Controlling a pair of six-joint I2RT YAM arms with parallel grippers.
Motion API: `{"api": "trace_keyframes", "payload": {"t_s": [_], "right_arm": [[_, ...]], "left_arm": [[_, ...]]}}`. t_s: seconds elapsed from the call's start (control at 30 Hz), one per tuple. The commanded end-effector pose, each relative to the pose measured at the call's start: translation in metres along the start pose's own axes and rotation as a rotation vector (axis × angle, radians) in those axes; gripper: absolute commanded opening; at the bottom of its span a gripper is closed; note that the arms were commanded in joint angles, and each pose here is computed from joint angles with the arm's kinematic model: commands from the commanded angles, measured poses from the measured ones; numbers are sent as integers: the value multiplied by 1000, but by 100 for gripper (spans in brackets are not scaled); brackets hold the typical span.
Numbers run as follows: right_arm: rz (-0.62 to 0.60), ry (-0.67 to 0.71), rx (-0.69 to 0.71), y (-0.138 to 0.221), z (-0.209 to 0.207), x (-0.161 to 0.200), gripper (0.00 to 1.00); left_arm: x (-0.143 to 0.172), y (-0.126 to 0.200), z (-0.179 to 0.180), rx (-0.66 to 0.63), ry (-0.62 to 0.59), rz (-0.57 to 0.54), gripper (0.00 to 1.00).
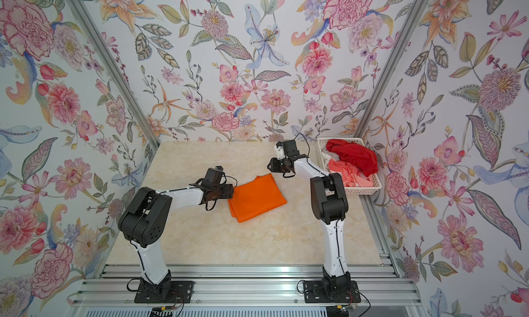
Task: Fold and stack t-shirts
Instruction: Adjust the T-shirt at the center of the board, then move the bin to the corner of the board.
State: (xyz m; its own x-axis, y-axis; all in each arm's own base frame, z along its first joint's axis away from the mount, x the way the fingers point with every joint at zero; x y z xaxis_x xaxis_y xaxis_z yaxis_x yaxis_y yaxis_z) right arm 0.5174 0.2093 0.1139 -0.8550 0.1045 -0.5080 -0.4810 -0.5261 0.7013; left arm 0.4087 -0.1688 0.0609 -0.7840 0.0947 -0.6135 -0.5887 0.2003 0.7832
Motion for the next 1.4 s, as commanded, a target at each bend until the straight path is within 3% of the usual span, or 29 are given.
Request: {"api": "trace_keyframes", "payload": {"t_s": [0.0, 0.07, 0.17, 0.2, 0.3, 0.47, 0.77, 1.0, 1.07, 1.1, 1.23, 1.27, 1.37], "right_arm": [[-115, 49, 21, 46, 16, -30, 39], [-128, 65, 43, 62, 17, -23, 39], [-133, 71, 51, 83, 16, -1, 39], [-136, 70, 51, 89, 15, 7, 39], [-132, 62, 55, 102, 12, 31, 39], [-112, 59, 75, 114, 7, 57, 39], [-133, 55, 65, 129, 10, 68, 38], [-117, 59, 64, 127, 12, 78, 38], [-110, 57, 70, 126, 10, 82, 38], [-107, 56, 74, 126, 9, 84, 38], [-106, 53, 97, 130, 4, 90, 38], [-106, 52, 99, 130, 4, 91, 38], [-108, 50, 102, 132, 3, 92, 38]], "left_arm": [[-15, 18, 28, -122, 35, -59, 80], [-21, 35, 32, -121, 42, -94, 87], [-20, 55, 16, 20, 30, -95, 88], [-15, 58, 7, 91, 32, -74, 94], [7, 60, -16, 243, 42, 0, 96], [50, 59, -46, 342, 45, 108, 96], [93, 68, -73, 384, 30, 184, 96], [95, 25, -79, 336, 40, 243, 92], [97, 11, -83, 351, 47, 273, 85], [99, 5, -87, 365, 51, 288, 76], [100, -10, -93, 383, 65, 321, 5], [99, -10, -90, 366, 68, 314, 0], [88, -2, -69, 218, 36, 280, 0]]}}
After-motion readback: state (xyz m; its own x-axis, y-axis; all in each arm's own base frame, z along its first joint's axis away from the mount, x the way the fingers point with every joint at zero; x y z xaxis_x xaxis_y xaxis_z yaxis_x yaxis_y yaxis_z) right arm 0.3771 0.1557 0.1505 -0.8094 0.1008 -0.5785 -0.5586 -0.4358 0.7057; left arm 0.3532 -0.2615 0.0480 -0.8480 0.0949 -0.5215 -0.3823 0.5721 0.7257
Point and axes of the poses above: each gripper's point midway between its finger pads, its own y axis back along the fingers, its own z axis along the line the jaws close on, x = y × z, the point moved 4 cm from there along y, back along the fingers, and after that the axes turned 8 degrees about -y, right-handed, at the moved point
